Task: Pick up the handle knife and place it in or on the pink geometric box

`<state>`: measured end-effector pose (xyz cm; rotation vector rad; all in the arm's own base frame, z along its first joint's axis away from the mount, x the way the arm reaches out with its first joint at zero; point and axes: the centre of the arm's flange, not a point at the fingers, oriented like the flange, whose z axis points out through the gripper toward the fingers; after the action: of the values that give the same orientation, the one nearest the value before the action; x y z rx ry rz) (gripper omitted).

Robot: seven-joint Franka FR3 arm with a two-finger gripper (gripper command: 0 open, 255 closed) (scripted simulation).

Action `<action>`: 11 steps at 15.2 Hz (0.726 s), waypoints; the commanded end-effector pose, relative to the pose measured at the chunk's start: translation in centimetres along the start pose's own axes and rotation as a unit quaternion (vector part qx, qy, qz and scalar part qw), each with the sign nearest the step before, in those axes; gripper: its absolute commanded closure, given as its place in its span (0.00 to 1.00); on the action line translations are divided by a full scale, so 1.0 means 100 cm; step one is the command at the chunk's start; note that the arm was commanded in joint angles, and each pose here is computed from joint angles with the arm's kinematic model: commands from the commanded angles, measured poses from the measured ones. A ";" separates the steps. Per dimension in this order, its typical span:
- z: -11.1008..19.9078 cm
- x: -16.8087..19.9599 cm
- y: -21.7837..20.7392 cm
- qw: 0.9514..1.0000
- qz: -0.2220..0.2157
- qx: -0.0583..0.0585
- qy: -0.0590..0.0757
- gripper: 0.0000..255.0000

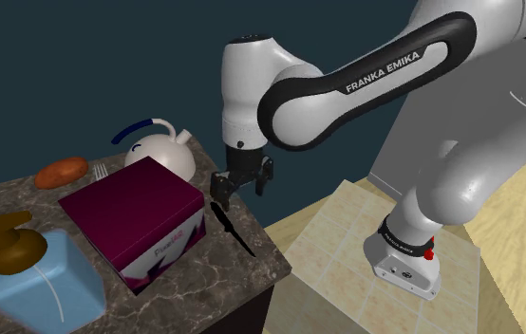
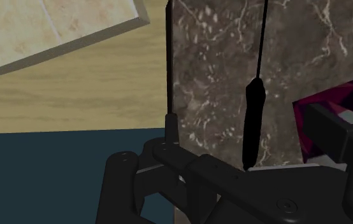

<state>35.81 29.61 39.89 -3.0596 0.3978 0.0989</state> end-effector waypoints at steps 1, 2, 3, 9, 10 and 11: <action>0.016 0.001 -0.021 1.000 0.009 -0.002 0.001 0.00; 0.023 0.002 -0.033 1.000 0.013 -0.003 0.002 0.00; 0.027 0.002 -0.038 1.000 0.015 -0.003 0.002 0.00; 0.059 0.002 -0.037 1.000 0.014 -0.003 0.002 0.00; 0.064 0.002 -0.037 1.000 0.014 -0.003 0.002 0.00; 0.067 0.002 -0.037 1.000 0.014 -0.003 0.002 0.00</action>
<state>36.73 33.54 33.77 -3.0621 0.4430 0.0946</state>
